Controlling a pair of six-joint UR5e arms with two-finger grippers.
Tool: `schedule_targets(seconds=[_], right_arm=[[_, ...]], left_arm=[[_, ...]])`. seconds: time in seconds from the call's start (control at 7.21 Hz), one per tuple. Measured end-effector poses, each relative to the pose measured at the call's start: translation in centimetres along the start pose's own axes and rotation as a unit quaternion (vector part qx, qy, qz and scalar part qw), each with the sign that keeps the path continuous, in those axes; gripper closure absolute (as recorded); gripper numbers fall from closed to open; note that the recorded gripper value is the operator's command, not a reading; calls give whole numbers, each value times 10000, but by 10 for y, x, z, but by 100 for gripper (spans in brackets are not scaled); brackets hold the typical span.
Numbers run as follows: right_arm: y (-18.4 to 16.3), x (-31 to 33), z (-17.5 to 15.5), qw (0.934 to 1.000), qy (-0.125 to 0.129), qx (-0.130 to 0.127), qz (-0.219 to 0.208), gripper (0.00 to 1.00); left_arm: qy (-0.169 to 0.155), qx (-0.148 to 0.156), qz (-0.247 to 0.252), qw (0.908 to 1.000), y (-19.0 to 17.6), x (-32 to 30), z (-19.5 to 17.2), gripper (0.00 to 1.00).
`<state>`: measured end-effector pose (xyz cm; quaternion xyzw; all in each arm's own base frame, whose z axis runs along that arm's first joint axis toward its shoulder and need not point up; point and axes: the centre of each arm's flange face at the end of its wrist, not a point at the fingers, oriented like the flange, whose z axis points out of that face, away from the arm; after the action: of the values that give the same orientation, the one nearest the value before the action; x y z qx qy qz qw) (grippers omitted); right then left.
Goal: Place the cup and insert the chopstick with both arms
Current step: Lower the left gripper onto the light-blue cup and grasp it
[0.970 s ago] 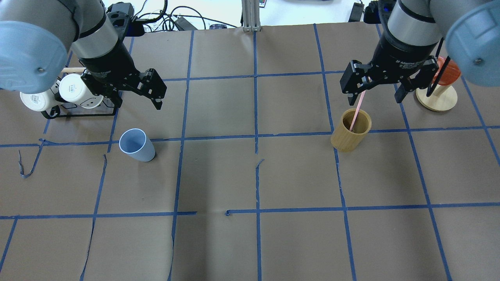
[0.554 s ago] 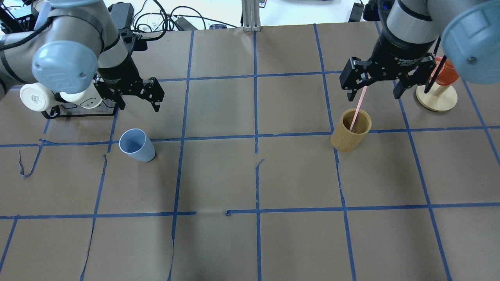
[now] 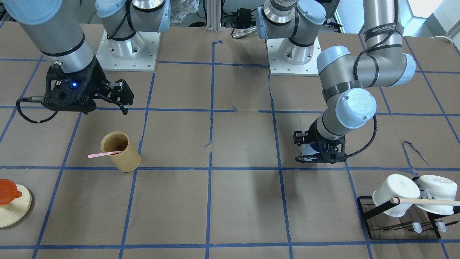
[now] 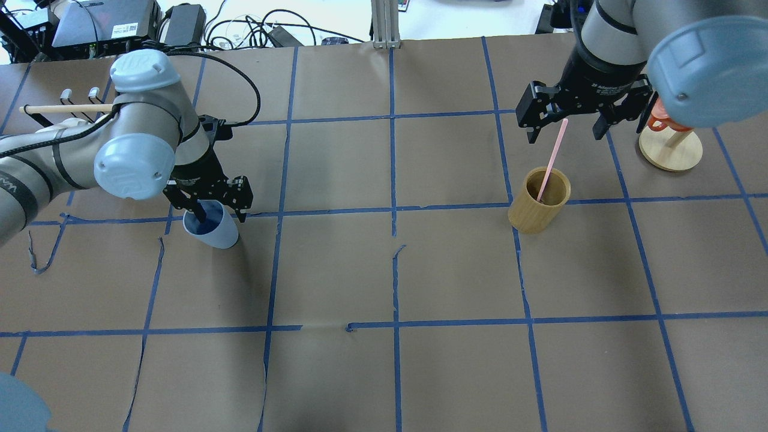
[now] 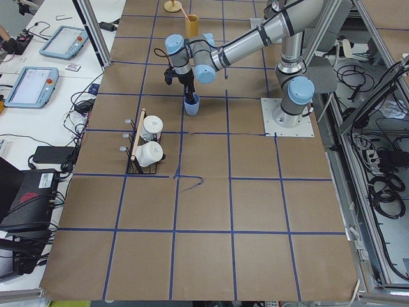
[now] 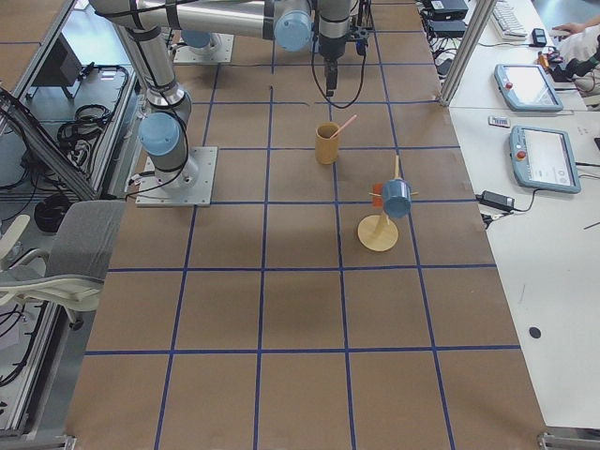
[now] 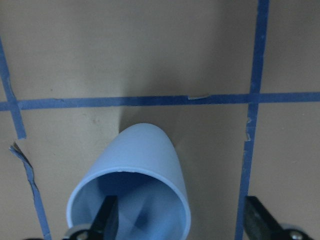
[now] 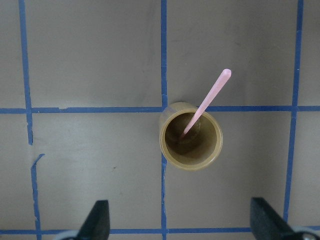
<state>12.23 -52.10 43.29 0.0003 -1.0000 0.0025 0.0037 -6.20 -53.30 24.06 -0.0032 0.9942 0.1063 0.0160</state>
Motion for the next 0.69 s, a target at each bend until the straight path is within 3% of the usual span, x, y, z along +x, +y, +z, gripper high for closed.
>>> schedule_targets(seconds=[0.28,0.55,0.69], right_arm=[[-22,8,33,10000,-1,-9,-34,0],[-44,25,60,9999,-31,98,69,1],[-50,30,67,9998,-34,171,123,11]], left_arm=[[-10,96,-14,10000,-1,0,0,100],[-41,453,-343,9984,-15,4,-23,100],[-22,655,-621,9959,-28,14,-41,100]])
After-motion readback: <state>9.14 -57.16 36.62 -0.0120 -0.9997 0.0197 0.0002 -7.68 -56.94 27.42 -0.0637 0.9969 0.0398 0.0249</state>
